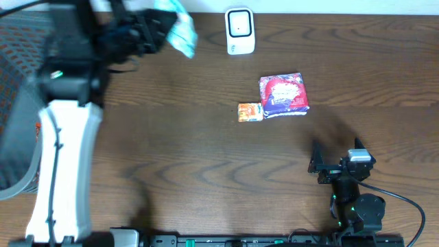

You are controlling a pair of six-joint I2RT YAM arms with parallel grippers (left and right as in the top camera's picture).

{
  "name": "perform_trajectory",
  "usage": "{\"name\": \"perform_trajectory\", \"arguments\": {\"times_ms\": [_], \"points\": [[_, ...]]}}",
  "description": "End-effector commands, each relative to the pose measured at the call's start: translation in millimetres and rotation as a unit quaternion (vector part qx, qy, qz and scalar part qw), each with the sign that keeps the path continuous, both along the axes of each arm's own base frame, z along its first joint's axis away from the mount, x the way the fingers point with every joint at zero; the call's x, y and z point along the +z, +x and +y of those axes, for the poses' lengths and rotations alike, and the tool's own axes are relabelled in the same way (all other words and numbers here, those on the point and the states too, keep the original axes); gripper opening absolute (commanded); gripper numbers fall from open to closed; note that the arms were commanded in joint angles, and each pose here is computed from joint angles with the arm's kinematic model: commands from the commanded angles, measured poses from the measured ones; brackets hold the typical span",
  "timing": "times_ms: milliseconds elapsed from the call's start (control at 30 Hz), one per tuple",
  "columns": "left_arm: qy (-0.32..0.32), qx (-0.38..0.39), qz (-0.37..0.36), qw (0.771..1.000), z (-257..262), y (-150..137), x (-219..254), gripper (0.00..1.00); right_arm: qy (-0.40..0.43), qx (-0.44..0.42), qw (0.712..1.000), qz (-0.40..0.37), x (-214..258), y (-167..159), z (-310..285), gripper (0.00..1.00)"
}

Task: Scan the item barcode
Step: 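Carry the green packet out and set it left of the orange packet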

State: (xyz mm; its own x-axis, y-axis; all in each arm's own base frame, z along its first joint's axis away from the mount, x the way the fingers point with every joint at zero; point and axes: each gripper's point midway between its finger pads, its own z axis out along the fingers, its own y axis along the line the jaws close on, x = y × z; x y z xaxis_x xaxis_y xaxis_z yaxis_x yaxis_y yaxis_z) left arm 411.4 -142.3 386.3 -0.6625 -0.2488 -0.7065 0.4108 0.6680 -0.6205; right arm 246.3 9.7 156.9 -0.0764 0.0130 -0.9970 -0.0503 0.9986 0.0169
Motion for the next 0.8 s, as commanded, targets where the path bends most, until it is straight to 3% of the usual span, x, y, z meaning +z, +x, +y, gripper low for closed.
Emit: {"name": "perform_trajectory", "arguments": {"times_ms": [0,233,600,767], "points": [[0.052,0.003,0.032,0.998,-16,12,-39,0.07,-0.006,0.001,1.000,-0.001,0,0,0,0.99],[0.186,0.073,0.149,0.968,-17,30,-145,0.08,-0.006,0.001,1.000,-0.001,0,0,0,0.99],[0.237,0.008,0.231,0.944,-74,32,-253,0.09,-0.005,0.001,1.000,-0.001,0,0,0,0.99],[0.267,0.013,0.250,0.931,-76,36,-291,0.22,-0.006,0.001,1.000,-0.001,0,0,0,0.99]]}}
